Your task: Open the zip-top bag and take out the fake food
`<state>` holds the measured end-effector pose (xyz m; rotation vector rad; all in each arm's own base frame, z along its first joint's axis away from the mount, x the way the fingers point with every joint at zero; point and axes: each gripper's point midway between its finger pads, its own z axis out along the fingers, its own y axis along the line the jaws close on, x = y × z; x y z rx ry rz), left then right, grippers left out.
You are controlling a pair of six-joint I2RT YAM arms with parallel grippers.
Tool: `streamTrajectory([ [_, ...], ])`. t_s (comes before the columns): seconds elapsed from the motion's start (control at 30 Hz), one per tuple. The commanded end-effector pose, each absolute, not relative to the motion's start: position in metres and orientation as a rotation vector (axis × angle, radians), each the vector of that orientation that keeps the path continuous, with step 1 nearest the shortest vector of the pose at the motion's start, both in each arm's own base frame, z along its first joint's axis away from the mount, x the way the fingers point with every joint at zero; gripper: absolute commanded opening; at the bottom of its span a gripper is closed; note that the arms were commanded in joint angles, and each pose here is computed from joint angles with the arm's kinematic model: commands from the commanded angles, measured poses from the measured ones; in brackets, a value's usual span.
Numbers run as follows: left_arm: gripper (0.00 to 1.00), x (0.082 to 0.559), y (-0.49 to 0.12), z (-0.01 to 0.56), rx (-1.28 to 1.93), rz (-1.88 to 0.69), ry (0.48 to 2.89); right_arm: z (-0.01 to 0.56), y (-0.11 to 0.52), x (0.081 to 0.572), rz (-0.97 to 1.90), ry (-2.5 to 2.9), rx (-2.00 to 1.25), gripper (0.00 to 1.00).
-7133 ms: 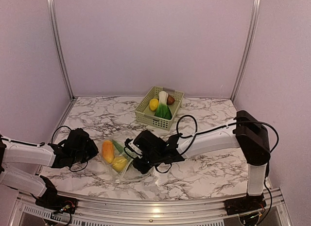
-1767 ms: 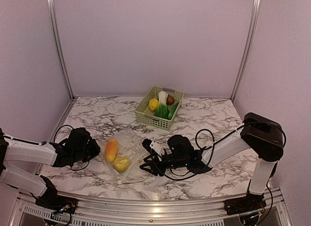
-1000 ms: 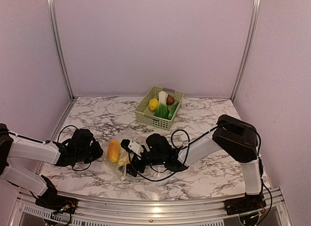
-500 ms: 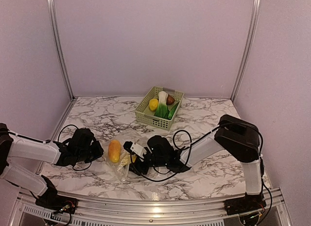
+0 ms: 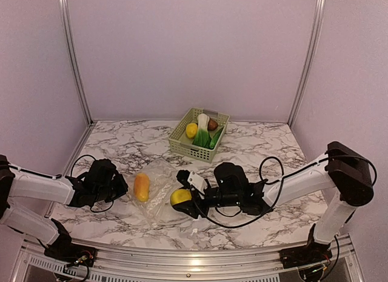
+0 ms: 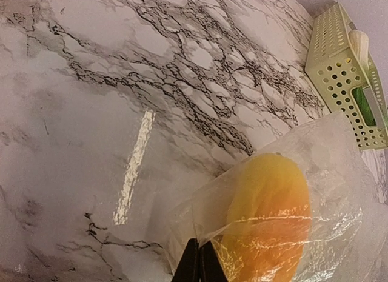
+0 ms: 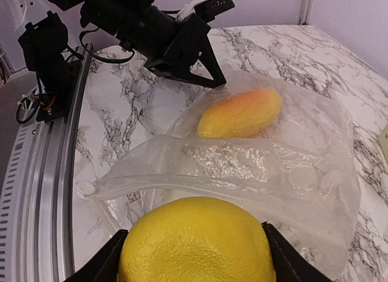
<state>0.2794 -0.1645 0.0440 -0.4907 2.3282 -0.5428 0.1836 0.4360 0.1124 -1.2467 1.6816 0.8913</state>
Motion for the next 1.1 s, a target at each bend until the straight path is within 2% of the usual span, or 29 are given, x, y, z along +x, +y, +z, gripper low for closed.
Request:
streamTrajectory([
  [0.0, 0.00, 0.277, -0.157, 0.034, -0.498, -0.495, 2.349, 0.138, 0.419, 0.174, 0.921, 1.654, -1.274, 0.51],
  [0.13, 0.00, 0.277, -0.160, 0.035, -0.486, -0.523, 2.346, 0.177, 0.403, 0.199, 0.953, 1.621, -1.158, 0.51],
  [0.33, 0.00, 0.276, -0.163, 0.034, -0.482, -0.544, 2.349, 0.219, 0.399, 0.295, 0.808, 1.627, -0.971, 0.49],
  [0.53, 0.00, 0.275, -0.163, 0.036, -0.478, -0.556, 2.341, 0.228, 0.397, 0.394, 0.740, 1.693, -0.797, 0.48],
  [0.73, 0.00, 0.276, -0.163, 0.040, -0.467, -0.556, 2.338, 0.214, 0.405, 0.455, 0.677, 1.753, -0.757, 0.48],
  [1.07, 0.00, 0.275, -0.161, 0.038, -0.468, -0.545, 2.339, 0.164, 0.409, 0.507, 0.615, 1.853, -0.718, 0.48],
])
